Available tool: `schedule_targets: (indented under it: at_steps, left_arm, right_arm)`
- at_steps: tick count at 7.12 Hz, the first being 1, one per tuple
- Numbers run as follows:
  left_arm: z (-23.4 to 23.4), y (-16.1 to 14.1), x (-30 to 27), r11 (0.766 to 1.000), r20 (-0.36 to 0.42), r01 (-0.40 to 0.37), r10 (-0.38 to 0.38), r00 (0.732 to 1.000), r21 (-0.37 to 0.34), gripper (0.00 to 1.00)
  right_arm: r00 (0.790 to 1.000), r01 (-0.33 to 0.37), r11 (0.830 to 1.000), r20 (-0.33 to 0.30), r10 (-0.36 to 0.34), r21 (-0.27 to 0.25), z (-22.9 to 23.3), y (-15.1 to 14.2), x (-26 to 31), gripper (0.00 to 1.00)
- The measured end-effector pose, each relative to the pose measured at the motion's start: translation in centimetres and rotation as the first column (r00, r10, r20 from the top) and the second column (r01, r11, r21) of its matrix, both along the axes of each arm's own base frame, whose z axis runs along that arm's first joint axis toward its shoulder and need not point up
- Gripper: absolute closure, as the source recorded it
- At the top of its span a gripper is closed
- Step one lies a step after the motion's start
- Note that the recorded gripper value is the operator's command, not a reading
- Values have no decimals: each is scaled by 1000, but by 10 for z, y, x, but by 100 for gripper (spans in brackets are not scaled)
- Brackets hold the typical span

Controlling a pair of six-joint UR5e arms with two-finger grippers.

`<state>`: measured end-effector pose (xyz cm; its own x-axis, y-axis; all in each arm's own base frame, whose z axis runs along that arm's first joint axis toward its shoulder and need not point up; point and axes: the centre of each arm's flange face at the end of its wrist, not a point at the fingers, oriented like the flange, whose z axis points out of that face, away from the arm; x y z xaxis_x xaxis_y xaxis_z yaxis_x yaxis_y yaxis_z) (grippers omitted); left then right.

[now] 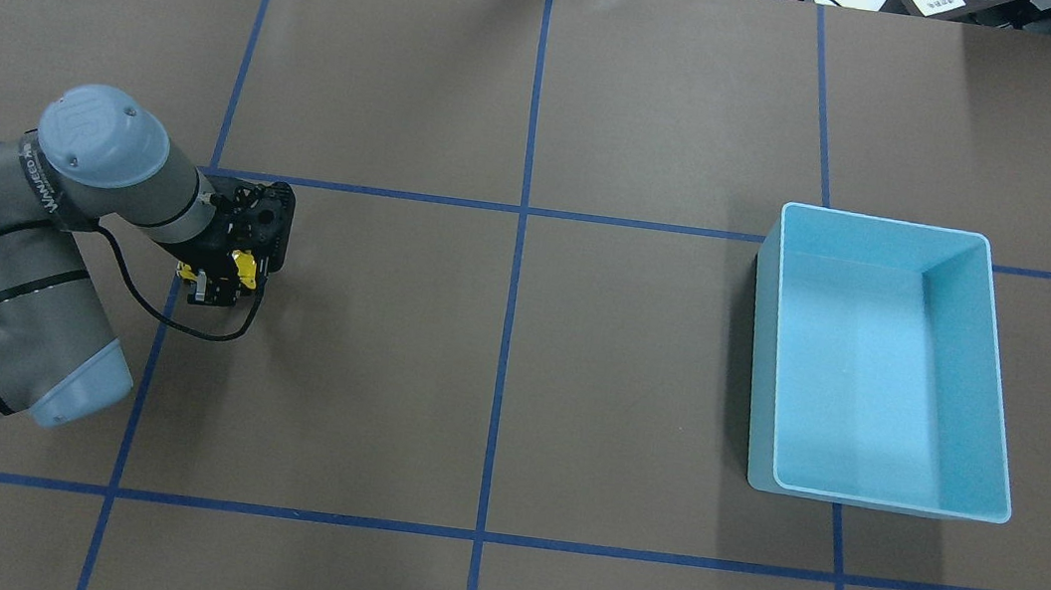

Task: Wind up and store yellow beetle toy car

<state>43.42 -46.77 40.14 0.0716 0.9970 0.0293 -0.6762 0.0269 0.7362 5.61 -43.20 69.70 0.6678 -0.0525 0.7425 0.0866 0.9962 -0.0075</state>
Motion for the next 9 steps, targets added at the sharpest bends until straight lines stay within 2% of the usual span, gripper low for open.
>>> schedule_targets:
  at_steps: [9]
  left_arm:
    - [30, 14, -24, 1000, -3, -13, 13, 1000, 23, 100]
  right_arm:
    - [1000, 2, 1000, 0, -2, -1, 0, 0, -1, 0]
